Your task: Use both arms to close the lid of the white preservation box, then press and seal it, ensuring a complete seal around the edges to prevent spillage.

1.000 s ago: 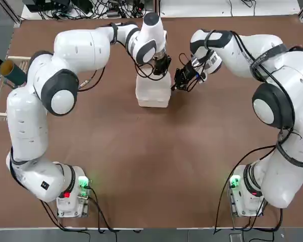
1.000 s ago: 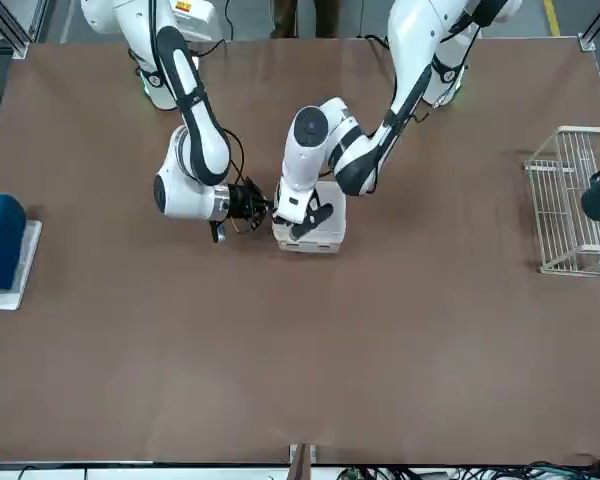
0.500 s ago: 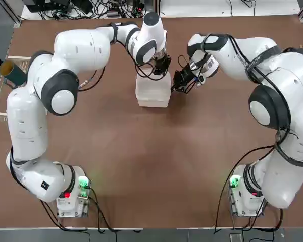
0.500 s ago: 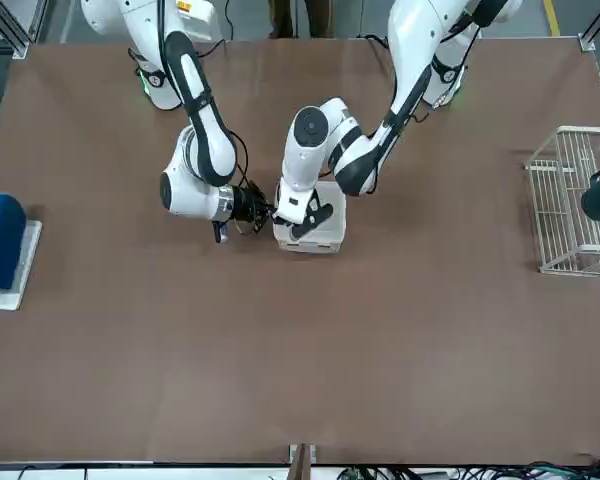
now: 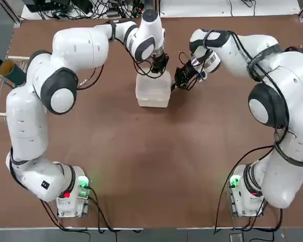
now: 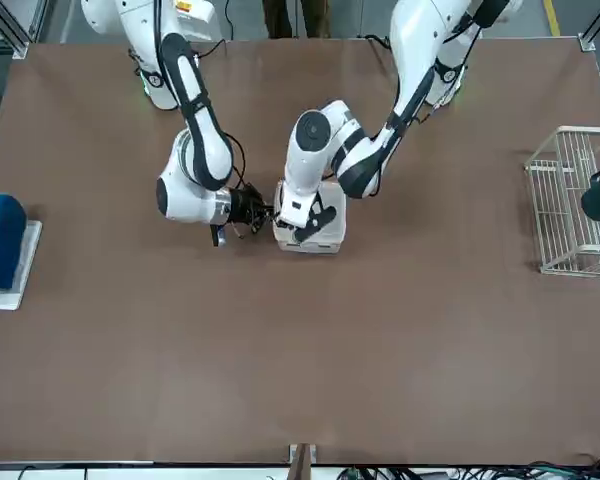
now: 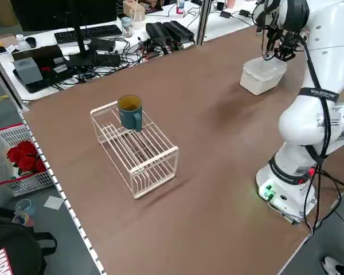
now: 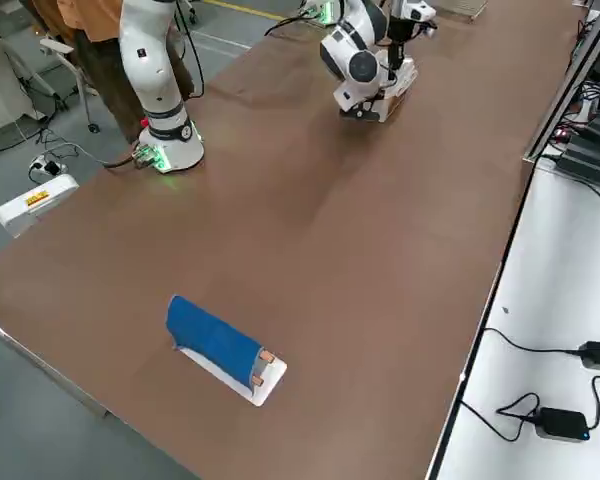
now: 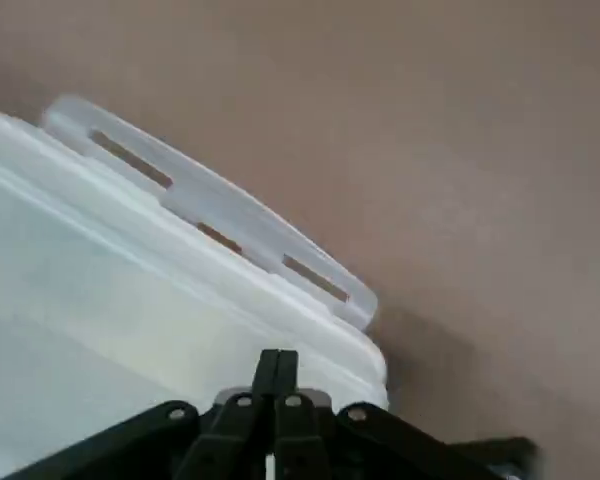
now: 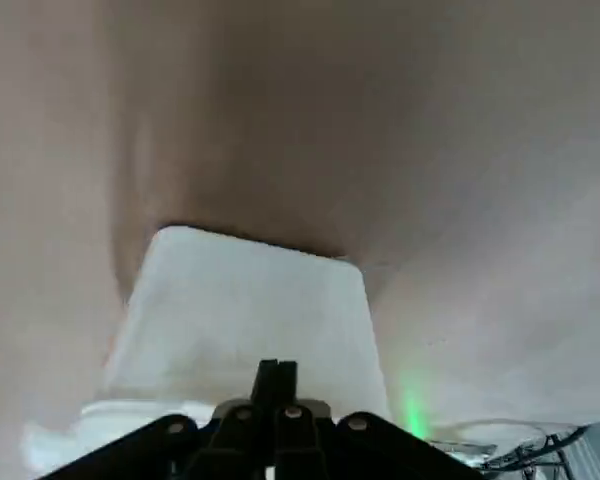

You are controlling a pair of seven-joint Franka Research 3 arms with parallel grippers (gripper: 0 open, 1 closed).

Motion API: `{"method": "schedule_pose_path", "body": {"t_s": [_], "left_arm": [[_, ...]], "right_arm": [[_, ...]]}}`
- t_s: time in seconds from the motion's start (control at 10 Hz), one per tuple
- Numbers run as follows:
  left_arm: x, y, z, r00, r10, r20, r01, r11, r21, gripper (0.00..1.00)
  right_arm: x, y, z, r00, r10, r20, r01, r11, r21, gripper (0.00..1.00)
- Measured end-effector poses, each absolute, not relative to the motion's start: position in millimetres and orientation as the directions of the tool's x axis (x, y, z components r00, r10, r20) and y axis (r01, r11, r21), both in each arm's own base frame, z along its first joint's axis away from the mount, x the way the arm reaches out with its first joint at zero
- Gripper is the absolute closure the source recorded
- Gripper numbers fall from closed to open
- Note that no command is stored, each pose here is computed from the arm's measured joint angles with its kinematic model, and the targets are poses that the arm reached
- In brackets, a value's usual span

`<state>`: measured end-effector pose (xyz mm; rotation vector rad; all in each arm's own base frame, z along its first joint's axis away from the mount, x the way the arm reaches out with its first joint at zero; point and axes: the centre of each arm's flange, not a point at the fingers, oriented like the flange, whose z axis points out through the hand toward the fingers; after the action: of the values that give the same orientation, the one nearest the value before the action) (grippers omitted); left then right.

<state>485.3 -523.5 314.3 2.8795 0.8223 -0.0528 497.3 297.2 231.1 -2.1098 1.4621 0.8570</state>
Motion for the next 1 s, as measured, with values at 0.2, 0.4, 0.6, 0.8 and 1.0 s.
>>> {"method": "schedule_pose_path", "body": {"t_s": [0.2, 0.4, 0.6, 0.8, 1.0], "left_arm": [[503, -498, 318, 0.839, 0.541, -0.057, 0.544, -0.835, 0.077, 0.99], [510, -479, 319, 0.848, 0.527, -0.059, 0.528, -0.849, 0.020, 0.99], [508, -468, 319, 0.855, 0.515, -0.062, 0.514, -0.857, -0.027, 0.99], [504, -461, 316, 0.861, 0.505, -0.064, 0.502, -0.863, -0.053, 0.99], [501, -452, 314, 0.868, 0.493, -0.065, 0.488, -0.870, -0.070, 0.99]], "right_arm": [[536, 256, 273, 0.326, -0.664, -0.673, -0.903, -0.430, -0.013, 0.93], [568, 236, 328, 0.470, -0.660, -0.586, -0.832, -0.553, -0.044, 0.87], [600, 249, 383, 0.603, -0.636, -0.482, -0.760, -0.642, -0.104, 0.94], [621, 301, 385, 0.713, -0.553, -0.432, -0.664, -0.730, -0.161, 0.99], [641, 366, 351, 0.821, -0.397, -0.411, -0.519, -0.818, -0.249, 0.99]]}}
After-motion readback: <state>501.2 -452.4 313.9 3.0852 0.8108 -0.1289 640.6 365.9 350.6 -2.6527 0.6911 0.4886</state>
